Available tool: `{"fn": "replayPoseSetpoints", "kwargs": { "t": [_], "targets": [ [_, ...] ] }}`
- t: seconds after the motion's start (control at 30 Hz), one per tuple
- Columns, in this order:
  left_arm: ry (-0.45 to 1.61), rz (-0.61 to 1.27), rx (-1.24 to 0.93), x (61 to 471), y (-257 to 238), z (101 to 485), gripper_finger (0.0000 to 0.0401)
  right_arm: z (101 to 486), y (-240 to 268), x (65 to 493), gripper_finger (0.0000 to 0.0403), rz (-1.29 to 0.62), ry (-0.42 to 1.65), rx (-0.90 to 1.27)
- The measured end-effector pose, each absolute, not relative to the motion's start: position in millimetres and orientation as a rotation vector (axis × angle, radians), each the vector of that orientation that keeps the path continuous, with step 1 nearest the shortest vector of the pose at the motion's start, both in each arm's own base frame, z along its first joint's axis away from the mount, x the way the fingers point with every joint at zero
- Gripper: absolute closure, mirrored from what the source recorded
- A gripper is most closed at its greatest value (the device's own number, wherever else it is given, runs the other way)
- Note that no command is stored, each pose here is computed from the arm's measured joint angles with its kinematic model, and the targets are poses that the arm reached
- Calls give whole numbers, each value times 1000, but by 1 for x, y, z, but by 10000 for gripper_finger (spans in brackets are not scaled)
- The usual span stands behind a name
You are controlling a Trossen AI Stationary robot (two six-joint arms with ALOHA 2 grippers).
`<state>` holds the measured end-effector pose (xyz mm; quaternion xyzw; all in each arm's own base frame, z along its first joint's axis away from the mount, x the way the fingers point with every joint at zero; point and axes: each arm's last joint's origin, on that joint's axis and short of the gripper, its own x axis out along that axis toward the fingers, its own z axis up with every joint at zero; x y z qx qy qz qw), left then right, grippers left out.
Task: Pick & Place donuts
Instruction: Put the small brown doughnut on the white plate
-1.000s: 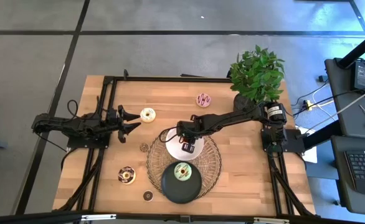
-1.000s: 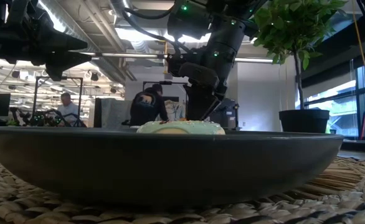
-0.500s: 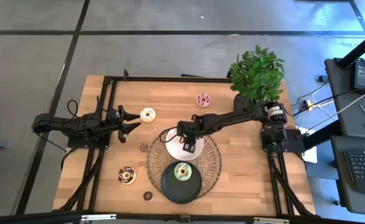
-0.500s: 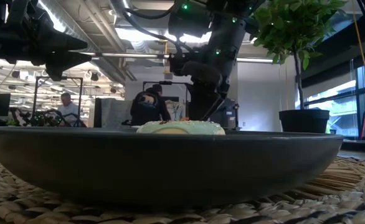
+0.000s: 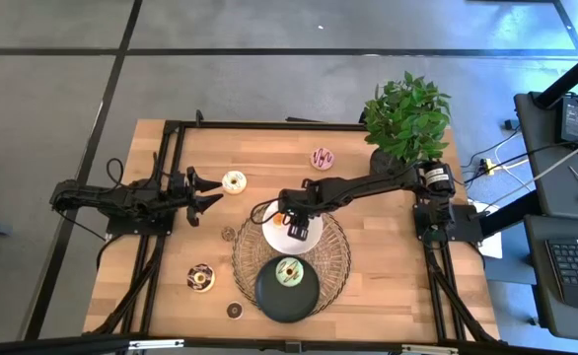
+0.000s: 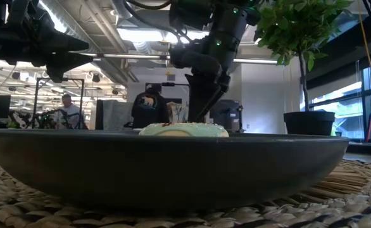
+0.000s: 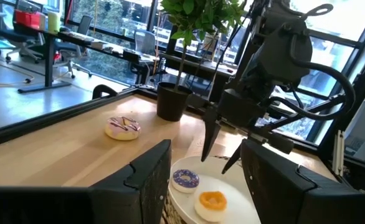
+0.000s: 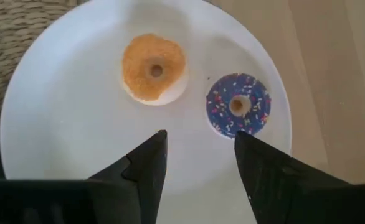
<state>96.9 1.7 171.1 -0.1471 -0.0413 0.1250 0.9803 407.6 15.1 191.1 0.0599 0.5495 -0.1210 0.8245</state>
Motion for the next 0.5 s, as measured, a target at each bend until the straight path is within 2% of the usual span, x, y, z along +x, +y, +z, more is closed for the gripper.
{"fn": "replayPoseSetpoints", "kwargs": {
  "t": [0.3,0.5],
  "targets": [
    [-92,249,-364,97,2,171,212,193,16,412,214,-241,1120,126],
    [-92,249,-364,97,2,171,213,205,37,397,214,-182,1186,43]
  ]
}}
